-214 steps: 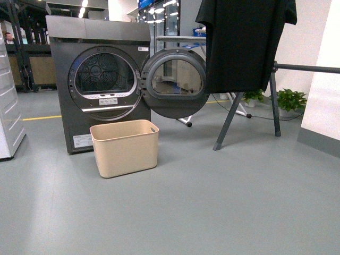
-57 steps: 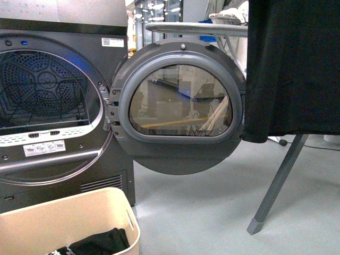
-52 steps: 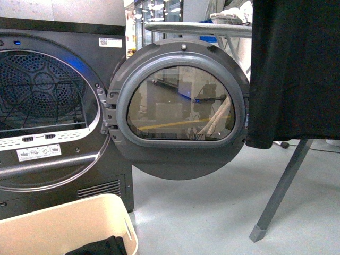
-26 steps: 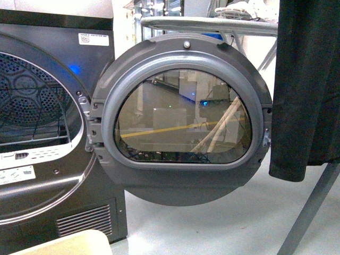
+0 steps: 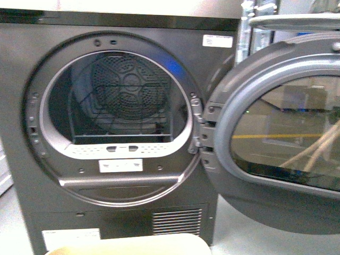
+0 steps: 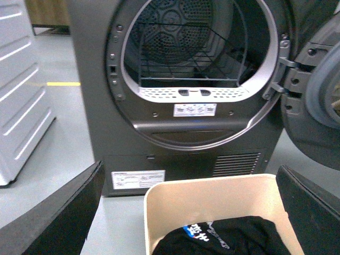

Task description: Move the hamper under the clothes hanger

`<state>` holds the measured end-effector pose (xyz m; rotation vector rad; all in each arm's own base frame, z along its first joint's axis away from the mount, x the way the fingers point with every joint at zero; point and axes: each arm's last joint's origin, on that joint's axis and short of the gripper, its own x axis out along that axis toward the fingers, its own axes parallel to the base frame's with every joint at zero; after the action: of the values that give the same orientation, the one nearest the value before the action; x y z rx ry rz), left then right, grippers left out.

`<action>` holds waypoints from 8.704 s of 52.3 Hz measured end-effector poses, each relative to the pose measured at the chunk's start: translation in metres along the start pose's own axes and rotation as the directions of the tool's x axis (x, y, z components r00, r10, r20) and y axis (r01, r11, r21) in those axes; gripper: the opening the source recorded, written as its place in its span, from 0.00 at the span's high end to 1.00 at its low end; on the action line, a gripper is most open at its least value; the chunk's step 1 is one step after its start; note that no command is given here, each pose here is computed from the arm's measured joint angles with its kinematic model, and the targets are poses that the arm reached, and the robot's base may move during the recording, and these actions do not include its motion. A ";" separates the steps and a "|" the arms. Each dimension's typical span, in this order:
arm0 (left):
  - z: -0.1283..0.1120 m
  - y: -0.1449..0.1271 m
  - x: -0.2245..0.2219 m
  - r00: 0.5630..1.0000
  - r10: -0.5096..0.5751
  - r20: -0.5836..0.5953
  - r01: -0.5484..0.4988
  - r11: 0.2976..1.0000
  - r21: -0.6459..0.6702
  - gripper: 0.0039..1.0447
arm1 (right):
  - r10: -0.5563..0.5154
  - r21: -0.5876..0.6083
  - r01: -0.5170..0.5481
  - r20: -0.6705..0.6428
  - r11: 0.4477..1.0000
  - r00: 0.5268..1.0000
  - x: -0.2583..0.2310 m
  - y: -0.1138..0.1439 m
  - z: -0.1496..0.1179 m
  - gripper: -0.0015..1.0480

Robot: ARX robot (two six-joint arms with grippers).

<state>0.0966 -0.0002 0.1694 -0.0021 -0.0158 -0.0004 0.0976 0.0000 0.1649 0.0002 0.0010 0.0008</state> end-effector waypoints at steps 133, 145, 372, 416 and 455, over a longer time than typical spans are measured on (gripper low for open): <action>-0.147 -0.033 0.227 0.605 -0.084 -0.792 0.141 0.990 0.002 0.06 | 0.157 0.068 -0.177 -0.815 0.982 0.557 0.238 0.045 -0.151 0.08; -0.161 -0.031 0.240 0.613 -0.084 -0.786 0.139 0.990 0.003 0.06 | 0.124 0.037 -0.176 -0.849 0.984 0.514 0.245 0.047 -0.169 0.08; -0.168 -0.057 0.277 0.606 -0.067 -0.792 0.115 0.993 0.004 0.96 | 0.095 0.088 -0.039 -0.835 0.995 0.542 0.252 0.032 -0.173 0.97; -0.168 -0.057 0.277 0.606 -0.071 -0.793 0.118 0.993 0.001 0.96 | 0.092 0.085 -0.037 -0.835 0.996 0.543 0.252 0.031 -0.173 0.97; -0.167 -0.056 0.277 0.608 -0.061 -0.792 0.109 0.994 0.008 0.96 | 0.102 0.089 -0.049 -0.836 0.995 0.539 0.251 0.035 -0.174 0.97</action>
<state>0.3763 -0.0563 0.0067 0.0561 0.8963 -0.0989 0.3484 0.0349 -0.0088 0.0574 0.9984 0.0905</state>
